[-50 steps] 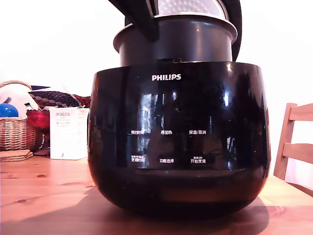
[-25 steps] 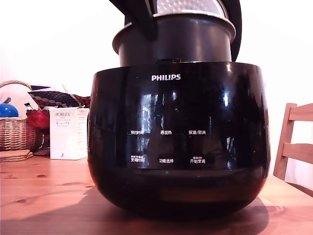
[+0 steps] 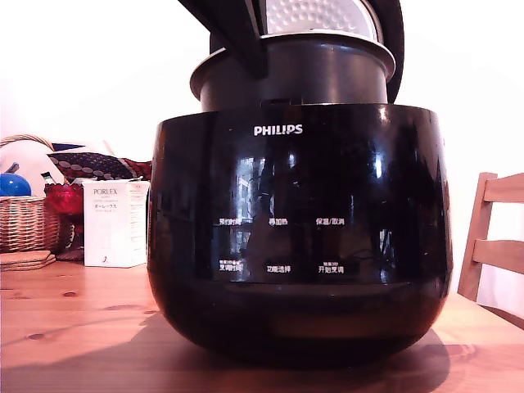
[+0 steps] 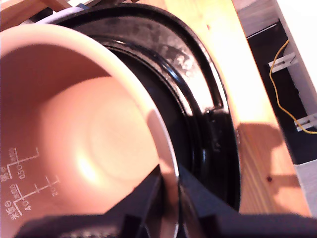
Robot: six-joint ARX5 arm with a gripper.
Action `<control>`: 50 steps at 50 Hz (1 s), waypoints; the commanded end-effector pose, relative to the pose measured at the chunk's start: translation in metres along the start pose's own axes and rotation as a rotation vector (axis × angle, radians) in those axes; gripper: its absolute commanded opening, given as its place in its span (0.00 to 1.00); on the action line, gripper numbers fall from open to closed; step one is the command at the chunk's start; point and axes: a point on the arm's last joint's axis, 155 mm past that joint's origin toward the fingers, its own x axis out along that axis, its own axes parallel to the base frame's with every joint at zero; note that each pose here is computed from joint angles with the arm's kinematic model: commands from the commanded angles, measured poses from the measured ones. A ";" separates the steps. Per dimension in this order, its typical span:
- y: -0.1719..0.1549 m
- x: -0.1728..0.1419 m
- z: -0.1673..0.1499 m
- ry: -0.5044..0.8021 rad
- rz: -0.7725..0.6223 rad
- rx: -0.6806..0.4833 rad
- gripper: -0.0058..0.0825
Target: Place the pot you are holding inside the rice cooker
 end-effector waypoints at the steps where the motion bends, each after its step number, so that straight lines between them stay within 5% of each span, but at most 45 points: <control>1: -0.015 0.002 -0.003 0.017 -0.063 -0.047 0.04; 17: -0.021 0.010 -0.008 0.033 -0.081 -0.102 0.04; 50: 0.023 0.009 0.016 -0.067 0.089 -0.080 0.04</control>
